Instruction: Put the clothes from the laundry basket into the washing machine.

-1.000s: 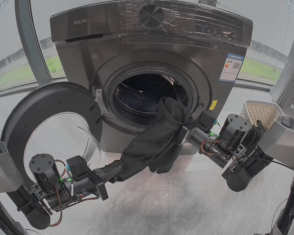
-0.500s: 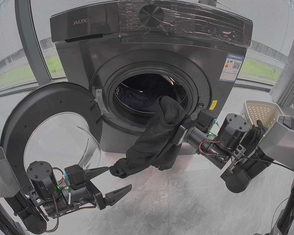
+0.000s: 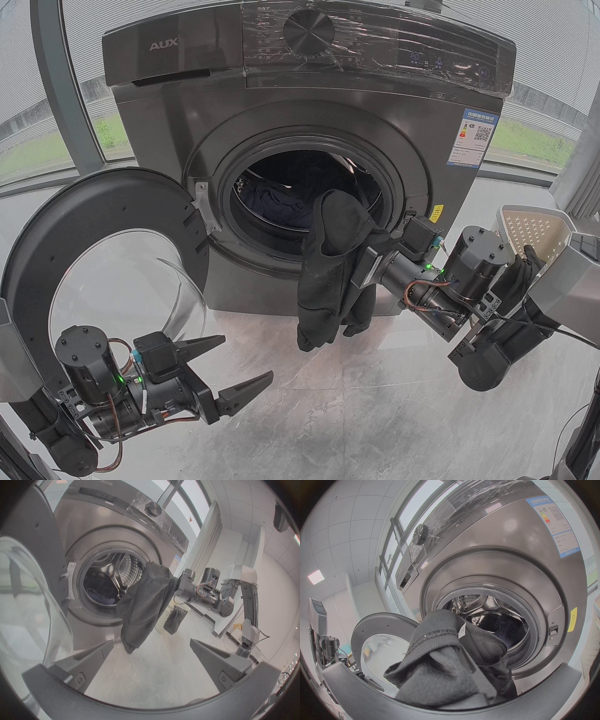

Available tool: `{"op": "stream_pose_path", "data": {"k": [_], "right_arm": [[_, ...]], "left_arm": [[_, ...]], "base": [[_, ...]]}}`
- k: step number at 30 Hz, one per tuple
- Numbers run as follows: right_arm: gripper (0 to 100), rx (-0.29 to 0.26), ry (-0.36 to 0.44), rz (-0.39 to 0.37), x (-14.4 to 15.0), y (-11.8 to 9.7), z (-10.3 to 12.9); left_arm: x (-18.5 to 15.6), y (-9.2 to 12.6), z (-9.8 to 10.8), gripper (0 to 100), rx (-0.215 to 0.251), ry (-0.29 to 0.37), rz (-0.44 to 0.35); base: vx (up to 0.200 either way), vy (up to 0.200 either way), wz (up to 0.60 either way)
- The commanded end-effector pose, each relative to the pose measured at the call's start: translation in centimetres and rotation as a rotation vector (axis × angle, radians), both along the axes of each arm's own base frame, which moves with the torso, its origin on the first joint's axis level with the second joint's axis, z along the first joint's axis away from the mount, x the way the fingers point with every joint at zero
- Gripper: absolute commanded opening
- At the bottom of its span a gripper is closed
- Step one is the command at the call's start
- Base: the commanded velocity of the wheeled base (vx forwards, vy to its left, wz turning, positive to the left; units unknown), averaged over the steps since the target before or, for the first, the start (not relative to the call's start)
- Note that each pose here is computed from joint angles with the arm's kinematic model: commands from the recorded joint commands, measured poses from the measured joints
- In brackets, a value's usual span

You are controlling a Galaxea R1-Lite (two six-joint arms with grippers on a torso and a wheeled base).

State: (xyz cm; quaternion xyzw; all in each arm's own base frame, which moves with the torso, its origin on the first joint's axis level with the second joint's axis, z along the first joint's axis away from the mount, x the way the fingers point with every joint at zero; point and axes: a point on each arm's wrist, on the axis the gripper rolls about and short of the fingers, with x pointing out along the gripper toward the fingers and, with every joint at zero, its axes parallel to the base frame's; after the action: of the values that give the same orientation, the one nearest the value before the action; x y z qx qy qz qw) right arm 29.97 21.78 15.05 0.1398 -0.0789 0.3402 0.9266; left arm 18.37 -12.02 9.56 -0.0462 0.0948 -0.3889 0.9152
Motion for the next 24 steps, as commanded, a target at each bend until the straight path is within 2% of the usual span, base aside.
{"op": "stream_pose_path", "data": {"k": [1,9,13,24], "right_arm": [[0,-0.001,-0.011,0.019,0.3,1.0,0.0],[0,-0.003,-0.008,0.059,-0.4,2.4,-0.3],[0,-0.002,-0.024,0.081,-0.8,3.2,-0.1],[0,0.01,-0.026,0.13,-2.1,4.8,0.2]], "left_arm": [[1.5,-0.8,1.3,100,-0.044,-0.066,0.001],[3.7,-2.2,0.3,100,-0.037,-0.06,-0.004],[5.6,-3.3,0.2,100,-0.049,-0.089,-0.003],[8.2,-5.0,-0.9,100,-0.057,-0.102,-0.003]], "base": [[0.0,0.0,0.0],[0.0,0.0,0.0],[0.0,0.0,0.0],[0.0,0.0,0.0]]}}
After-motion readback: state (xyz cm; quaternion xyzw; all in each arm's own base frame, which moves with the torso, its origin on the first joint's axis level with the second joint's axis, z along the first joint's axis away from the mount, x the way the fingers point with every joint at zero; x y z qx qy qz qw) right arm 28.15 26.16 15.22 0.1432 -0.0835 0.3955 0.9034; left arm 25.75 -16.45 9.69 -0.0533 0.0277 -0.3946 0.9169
